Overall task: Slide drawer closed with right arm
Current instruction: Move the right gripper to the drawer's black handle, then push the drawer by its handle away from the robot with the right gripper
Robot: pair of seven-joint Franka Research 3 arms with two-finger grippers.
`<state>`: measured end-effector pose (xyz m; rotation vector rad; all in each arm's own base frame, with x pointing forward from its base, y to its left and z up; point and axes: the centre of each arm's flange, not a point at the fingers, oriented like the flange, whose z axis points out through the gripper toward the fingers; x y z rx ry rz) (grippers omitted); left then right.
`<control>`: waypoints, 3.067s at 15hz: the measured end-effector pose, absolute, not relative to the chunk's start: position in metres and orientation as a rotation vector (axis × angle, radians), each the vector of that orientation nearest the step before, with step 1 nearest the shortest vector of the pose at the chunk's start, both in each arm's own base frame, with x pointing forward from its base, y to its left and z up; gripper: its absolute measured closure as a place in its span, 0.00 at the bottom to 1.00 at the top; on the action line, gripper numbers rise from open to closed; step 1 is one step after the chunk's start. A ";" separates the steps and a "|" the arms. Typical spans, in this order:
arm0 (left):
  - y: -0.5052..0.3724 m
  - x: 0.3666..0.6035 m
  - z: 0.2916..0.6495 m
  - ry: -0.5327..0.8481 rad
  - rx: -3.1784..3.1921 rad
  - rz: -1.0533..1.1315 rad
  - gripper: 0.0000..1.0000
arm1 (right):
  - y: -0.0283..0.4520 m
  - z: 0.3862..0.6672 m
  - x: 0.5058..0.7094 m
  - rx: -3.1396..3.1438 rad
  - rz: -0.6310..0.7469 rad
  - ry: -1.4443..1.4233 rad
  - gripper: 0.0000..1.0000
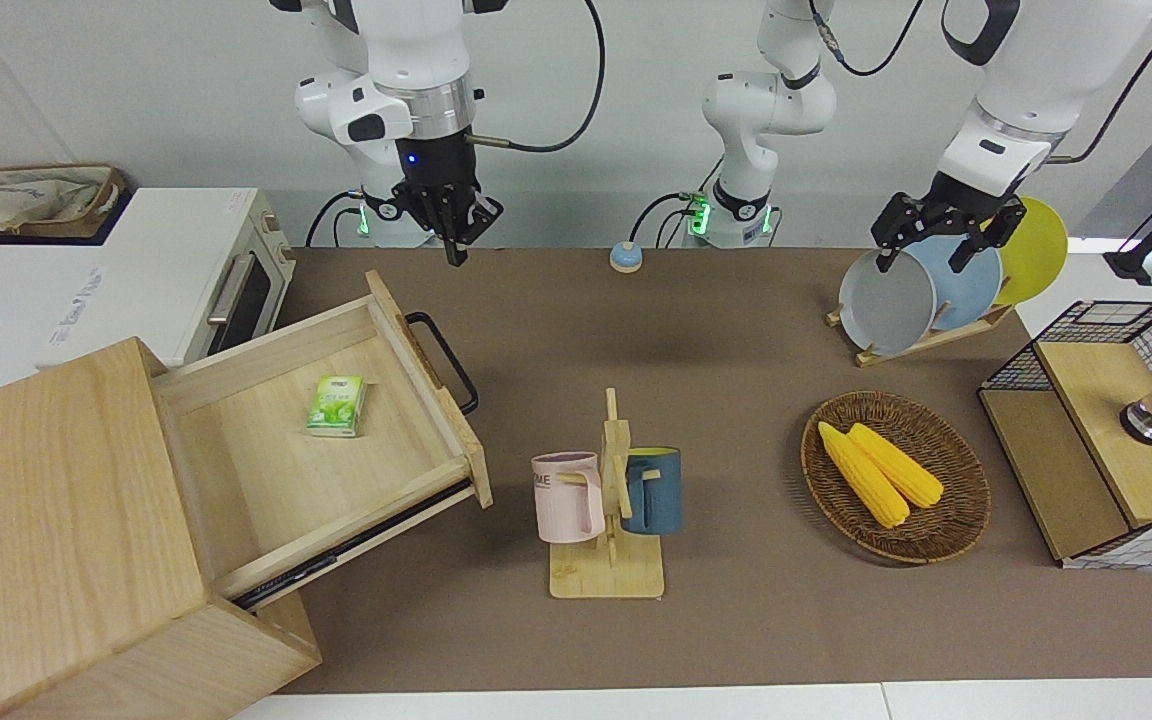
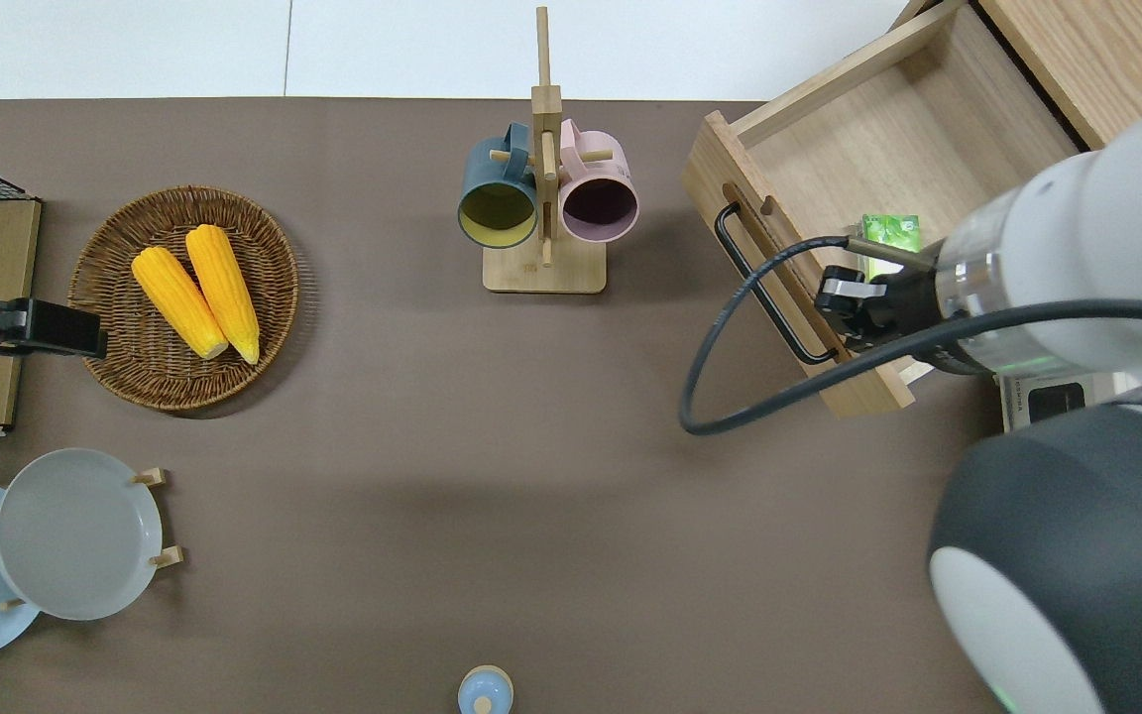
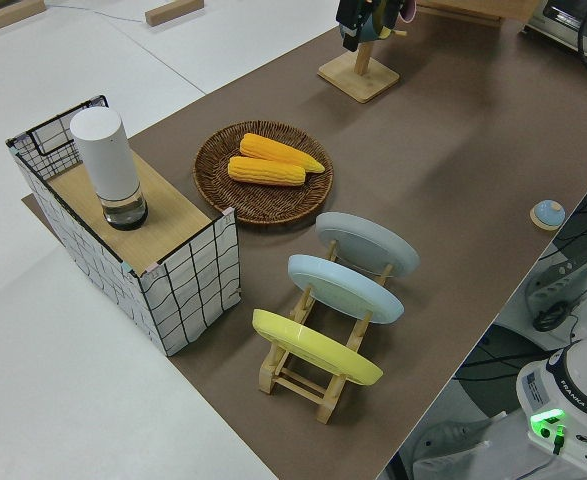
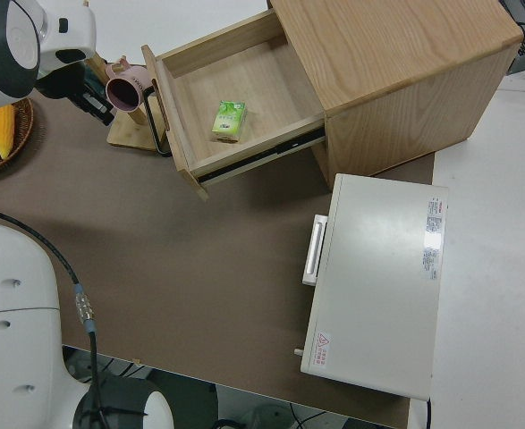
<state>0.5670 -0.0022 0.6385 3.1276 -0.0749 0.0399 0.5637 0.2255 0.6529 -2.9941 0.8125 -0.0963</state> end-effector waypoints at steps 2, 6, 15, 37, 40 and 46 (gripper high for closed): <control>-0.002 0.567 0.639 -0.075 3.128 0.040 0.01 | 0.241 0.640 0.567 -2.970 -0.084 0.890 0.99; -0.002 0.567 0.639 -0.075 3.128 0.040 0.00 | 0.259 0.608 0.583 -2.917 -0.063 1.054 0.99; -0.002 0.567 0.639 -0.075 3.128 0.040 0.00 | 0.267 0.530 0.612 -2.835 0.058 1.418 0.99; -0.002 0.567 0.639 -0.075 3.128 0.040 0.01 | 0.221 0.473 0.661 -2.701 0.025 1.643 0.99; -0.002 0.567 0.639 -0.075 3.128 0.040 0.00 | 0.205 0.470 0.673 -2.691 -0.018 1.616 0.99; -0.002 0.567 0.639 -0.075 3.128 0.040 0.00 | 0.176 0.470 0.688 -2.671 -0.074 1.576 0.99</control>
